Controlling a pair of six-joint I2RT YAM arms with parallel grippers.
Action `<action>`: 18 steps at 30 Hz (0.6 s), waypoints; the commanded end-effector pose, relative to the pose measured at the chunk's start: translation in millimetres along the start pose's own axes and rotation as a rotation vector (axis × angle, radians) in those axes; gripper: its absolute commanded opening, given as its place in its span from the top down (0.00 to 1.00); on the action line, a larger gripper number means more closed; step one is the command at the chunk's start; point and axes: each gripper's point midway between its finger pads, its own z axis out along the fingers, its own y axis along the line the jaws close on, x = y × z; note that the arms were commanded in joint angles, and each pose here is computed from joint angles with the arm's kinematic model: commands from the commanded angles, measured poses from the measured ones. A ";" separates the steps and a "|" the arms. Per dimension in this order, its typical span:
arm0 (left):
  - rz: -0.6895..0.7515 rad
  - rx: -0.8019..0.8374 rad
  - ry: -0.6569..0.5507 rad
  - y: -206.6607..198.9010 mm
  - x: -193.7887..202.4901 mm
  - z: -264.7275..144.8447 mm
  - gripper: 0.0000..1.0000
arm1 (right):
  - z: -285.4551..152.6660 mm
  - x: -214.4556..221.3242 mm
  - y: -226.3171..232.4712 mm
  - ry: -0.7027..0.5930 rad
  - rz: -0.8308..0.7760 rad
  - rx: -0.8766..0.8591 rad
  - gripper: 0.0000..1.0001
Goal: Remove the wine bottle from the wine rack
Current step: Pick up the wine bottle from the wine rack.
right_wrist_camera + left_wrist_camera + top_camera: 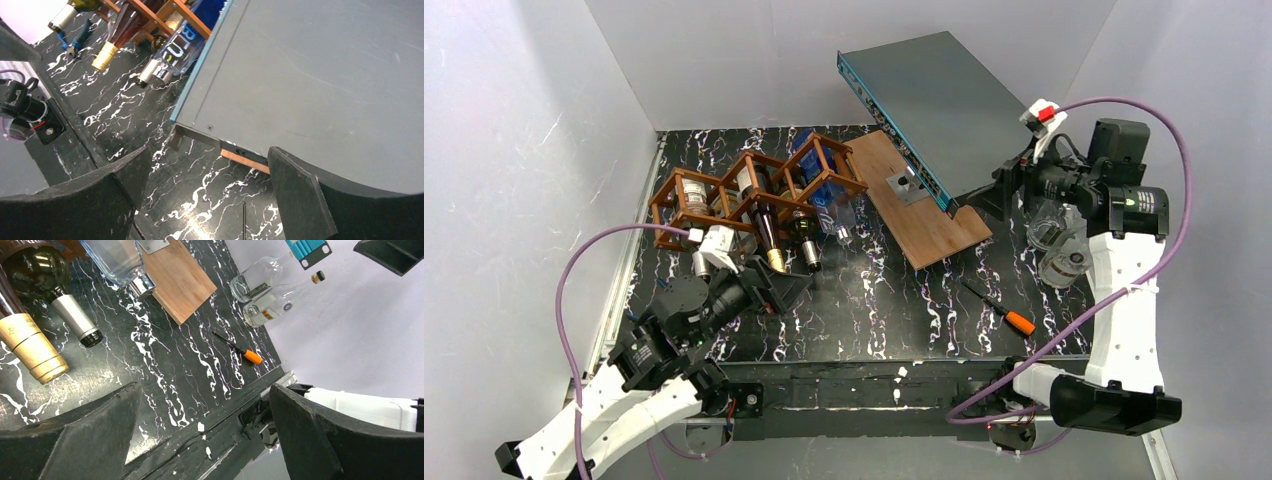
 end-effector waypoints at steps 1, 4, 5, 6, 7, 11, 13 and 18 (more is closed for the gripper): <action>-0.008 0.003 -0.016 -10.5 -11.6 7.3 0.02 | 8.6 -22.0 7.8 -0.029 -0.065 -0.013 0.06; -0.014 0.009 -0.001 -15.4 -11.1 15.0 0.02 | 16.3 -24.0 17.3 -0.023 -0.088 -0.043 0.06; -0.015 0.010 0.004 -16.6 -10.7 17.5 0.02 | 18.7 -24.7 22.1 -0.021 -0.098 -0.057 0.06; -0.016 0.009 0.009 -17.7 -10.6 20.2 0.02 | 20.5 -25.8 25.4 -0.019 -0.109 -0.066 0.06; -0.015 0.010 0.012 -19.5 -11.6 22.3 0.02 | 22.0 -27.4 29.0 -0.018 -0.121 -0.076 0.06; -0.012 0.000 0.026 -22.6 -12.6 30.8 0.02 | 32.3 -34.0 43.4 -0.009 -0.170 -0.127 0.06; -0.014 -0.007 0.035 -23.4 -12.4 34.2 0.02 | 40.1 -36.7 51.8 -0.003 -0.195 -0.159 0.06; -0.015 -0.041 0.042 -18.9 -11.9 38.7 0.02 | 65.5 -39.4 77.3 0.027 -0.304 -0.231 0.06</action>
